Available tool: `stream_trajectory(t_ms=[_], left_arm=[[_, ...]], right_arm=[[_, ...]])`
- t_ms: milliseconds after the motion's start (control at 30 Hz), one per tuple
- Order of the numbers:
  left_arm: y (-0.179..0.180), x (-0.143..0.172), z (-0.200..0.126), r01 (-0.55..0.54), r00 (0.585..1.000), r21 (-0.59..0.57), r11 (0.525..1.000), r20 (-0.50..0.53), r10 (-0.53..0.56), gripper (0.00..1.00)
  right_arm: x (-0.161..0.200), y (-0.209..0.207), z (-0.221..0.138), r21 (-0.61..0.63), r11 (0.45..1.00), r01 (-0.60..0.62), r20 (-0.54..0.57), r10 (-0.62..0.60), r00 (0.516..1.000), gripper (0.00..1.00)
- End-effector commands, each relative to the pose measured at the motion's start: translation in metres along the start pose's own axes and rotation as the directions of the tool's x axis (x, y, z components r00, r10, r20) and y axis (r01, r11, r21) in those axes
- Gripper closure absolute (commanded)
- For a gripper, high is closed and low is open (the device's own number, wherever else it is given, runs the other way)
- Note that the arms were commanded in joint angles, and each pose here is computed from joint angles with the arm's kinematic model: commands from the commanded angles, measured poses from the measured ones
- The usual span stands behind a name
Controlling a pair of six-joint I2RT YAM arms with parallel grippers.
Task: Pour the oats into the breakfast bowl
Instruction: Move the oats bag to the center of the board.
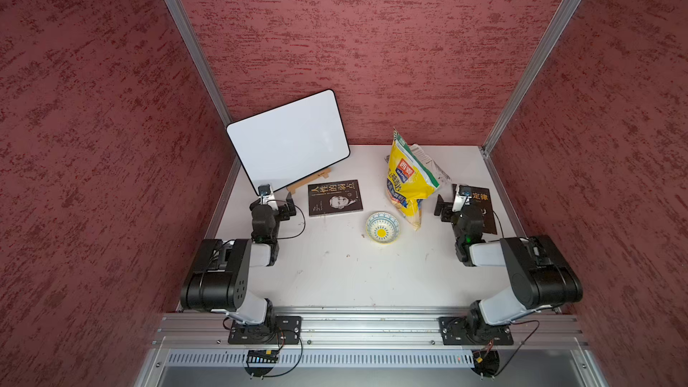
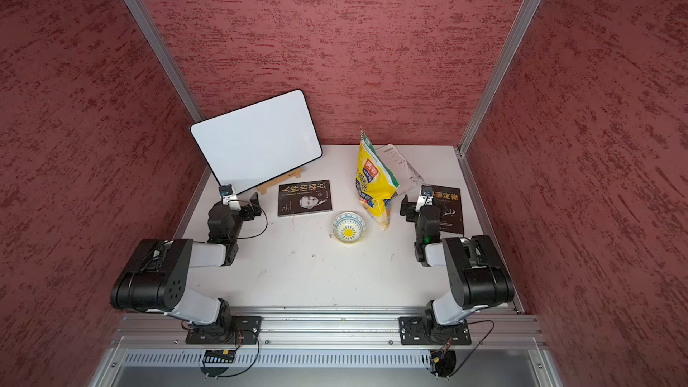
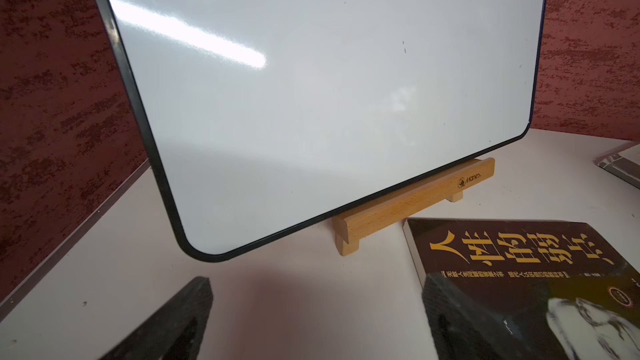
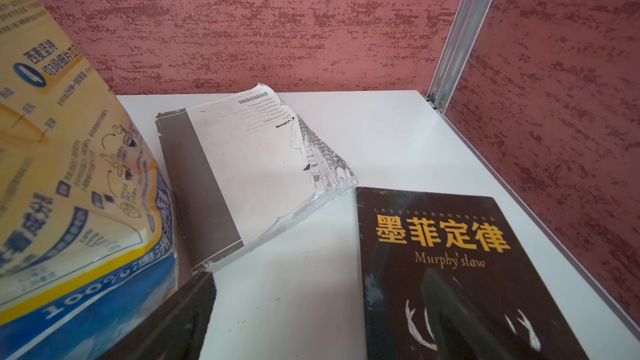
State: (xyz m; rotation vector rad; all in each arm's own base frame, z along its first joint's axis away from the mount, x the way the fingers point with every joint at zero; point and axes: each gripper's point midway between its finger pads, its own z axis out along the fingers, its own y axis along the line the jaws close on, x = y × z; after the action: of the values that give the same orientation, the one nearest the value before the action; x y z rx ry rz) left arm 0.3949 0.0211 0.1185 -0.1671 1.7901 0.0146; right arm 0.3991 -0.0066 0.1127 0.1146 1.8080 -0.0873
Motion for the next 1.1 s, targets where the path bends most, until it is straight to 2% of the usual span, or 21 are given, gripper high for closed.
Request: stream_trajectory(t_ms=[0, 200, 333, 367, 500, 567, 633, 733, 800, 933, 1067], left_arm=[[-0.002, -0.002, 0.003, -0.013, 1.0, 0.005, 1.0, 0.001, 0.013, 0.0], [-0.002, -0.002, 0.003, -0.014, 1.0, 0.005, 1.0, 0.001, 0.014, 0.0], [-0.002, -0.001, 0.003, -0.012, 1.0, 0.005, 1.0, 0.0, 0.012, 0.0], [-0.001, -0.001, 0.003, -0.013, 1.0, 0.003, 1.0, 0.001, 0.013, 0.0], [0.001, -0.006, -0.001, -0.005, 1.0, -0.018, 1.0, 0.025, 0.005, 0.0], [0.002, -0.013, -0.01, -0.005, 0.998, -0.03, 1.0, 0.059, 0.007, 0.0], [0.002, -0.021, -0.019, -0.028, 0.996, -0.087, 0.996, 0.08, 0.035, 0.0], [-0.007, -0.043, -0.032, -0.067, 0.994, -0.105, 0.992, 0.078, 0.075, 0.0], [-0.016, -0.065, -0.042, -0.017, 0.995, -0.067, 0.998, 0.097, 0.023, 0.0], [-0.042, -0.098, -0.055, 0.179, 0.98, 0.086, 0.98, 0.072, -0.185, 0.0], [-0.077, -0.094, -0.062, 0.253, 0.967, 0.226, 0.941, -0.071, -0.243, 0.0]], right_arm=[[-0.007, -0.006, 0.0, 0.024, 1.0, -0.018, 0.021, 0.018, 1.0, 0.01], [-0.01, -0.011, -0.007, 0.023, 0.999, -0.048, 0.039, 0.047, 0.998, 0.01], [-0.028, -0.009, -0.021, -0.005, 0.999, -0.043, 0.072, 0.043, 0.997, 0.01], [-0.031, -0.011, -0.024, 0.003, 0.999, -0.042, 0.045, 0.042, 0.998, 0.01], [-0.071, 0.0, -0.047, -0.069, 0.996, -0.056, 0.0, 0.056, 0.998, 0.01], [-0.089, 0.008, -0.063, -0.117, 0.989, -0.093, -0.069, 0.085, 0.994, 0.01], [-0.122, 0.019, -0.081, -0.179, 0.974, -0.14, -0.089, 0.125, 0.988, 0.01], [-0.155, 0.045, -0.106, -0.311, 0.933, -0.181, -0.17, 0.133, 0.976, 0.01], [-0.17, 0.058, -0.117, -0.371, 0.91, -0.184, -0.229, 0.103, 0.968, 0.01], [-0.186, 0.074, -0.122, -0.423, 0.893, -0.154, -0.34, 0.001, 0.94, 0.01], [-0.193, 0.087, -0.115, -0.469, 0.878, -0.094, -0.39, -0.11, 0.914, 0.01]])
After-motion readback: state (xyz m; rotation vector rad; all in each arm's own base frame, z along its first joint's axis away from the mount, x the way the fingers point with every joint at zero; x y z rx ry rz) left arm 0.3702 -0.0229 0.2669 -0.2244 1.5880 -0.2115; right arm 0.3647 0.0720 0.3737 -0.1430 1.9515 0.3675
